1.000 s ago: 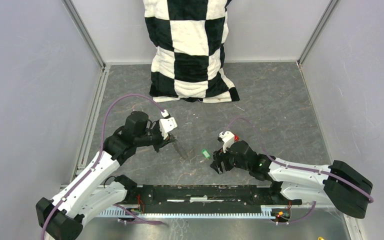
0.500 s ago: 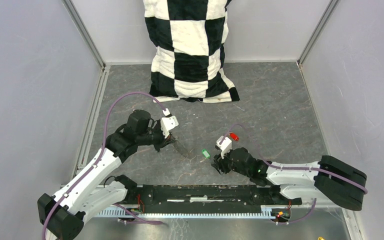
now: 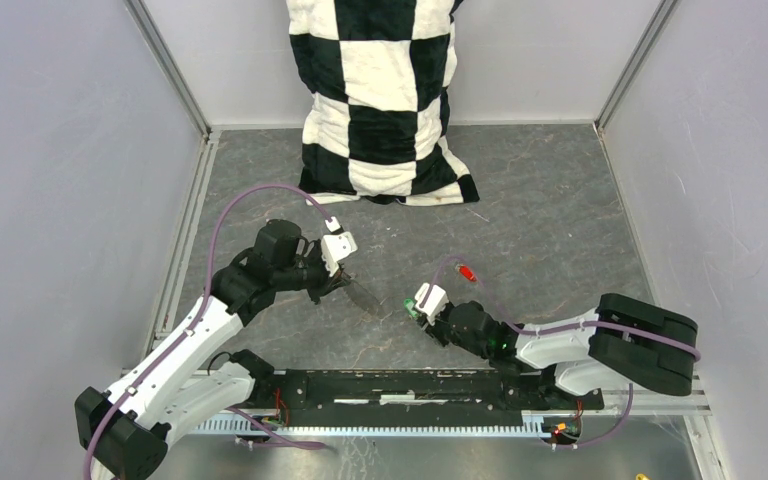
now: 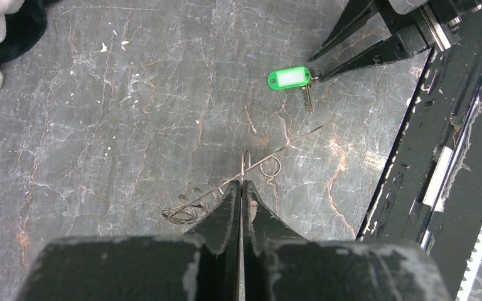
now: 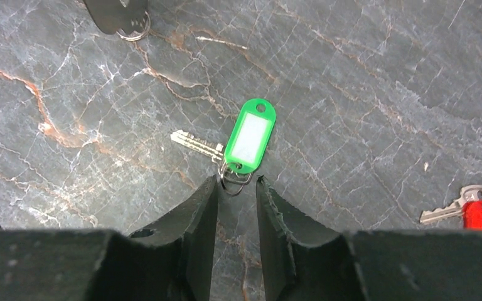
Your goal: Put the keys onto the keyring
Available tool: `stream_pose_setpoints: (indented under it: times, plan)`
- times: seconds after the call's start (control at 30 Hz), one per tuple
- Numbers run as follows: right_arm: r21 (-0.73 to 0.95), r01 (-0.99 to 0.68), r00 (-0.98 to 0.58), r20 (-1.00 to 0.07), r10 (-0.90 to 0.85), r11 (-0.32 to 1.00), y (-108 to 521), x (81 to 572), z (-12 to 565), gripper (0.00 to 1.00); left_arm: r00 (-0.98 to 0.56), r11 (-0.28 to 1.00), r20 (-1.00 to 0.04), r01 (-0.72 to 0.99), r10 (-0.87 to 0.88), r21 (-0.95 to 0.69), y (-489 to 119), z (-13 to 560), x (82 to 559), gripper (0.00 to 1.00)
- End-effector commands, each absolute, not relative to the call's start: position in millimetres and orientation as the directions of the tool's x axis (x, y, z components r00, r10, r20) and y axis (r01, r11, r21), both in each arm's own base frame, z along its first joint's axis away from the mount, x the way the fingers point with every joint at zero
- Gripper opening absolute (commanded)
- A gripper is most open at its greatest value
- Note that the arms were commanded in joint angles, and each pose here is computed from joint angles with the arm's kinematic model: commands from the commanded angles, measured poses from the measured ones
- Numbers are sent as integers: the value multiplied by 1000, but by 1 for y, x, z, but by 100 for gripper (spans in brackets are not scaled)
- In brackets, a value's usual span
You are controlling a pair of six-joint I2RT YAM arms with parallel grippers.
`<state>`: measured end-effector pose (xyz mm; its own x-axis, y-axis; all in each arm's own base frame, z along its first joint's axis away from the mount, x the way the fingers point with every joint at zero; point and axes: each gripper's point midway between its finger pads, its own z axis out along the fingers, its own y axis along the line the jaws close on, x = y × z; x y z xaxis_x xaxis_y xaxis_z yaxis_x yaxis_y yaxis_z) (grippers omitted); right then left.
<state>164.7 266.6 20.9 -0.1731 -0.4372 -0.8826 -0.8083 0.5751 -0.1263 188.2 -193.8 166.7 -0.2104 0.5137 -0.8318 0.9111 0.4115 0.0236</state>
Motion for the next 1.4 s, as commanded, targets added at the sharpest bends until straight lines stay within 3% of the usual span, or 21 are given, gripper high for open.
stream_pose_setpoints:
  times: [0.0,0.37,0.63,0.73,0.77,0.87,0.97,1.1,1.37]
  plan:
    - [-168,-789,-91,-920,-382,591,283,180,46,34,-181,421,-857,906,482,45,-198,188,194,2]
    - [-177,-767,-94,-920,-381,616,282,186,42,28,-181,421,-855,906,486,47,-197,187,194,2]
    - [-145,-764,-79,-946,-314,629,283,185,57,4,-184,423,-856,905,483,44,-196,188,193,2]
    - [-145,-760,-77,-948,-309,634,282,186,58,1,-186,424,-857,905,481,42,-196,188,192,2]
    - [-148,-757,-79,-946,-314,637,281,187,57,3,-185,422,-858,906,480,41,-197,188,192,2]
    - [-125,-742,-112,-945,-306,659,275,186,53,21,-186,422,-857,906,480,40,-196,188,191,2]
    - [-123,-744,-122,-942,-314,657,271,184,47,23,-186,424,-857,905,481,41,-196,188,191,2]
    - [-106,-746,-138,-941,-308,657,272,184,45,19,-189,423,-856,905,480,38,-196,187,190,2]
    - [-52,-770,-151,-954,-260,636,273,176,47,48,-187,421,-855,906,484,40,-195,187,190,2]
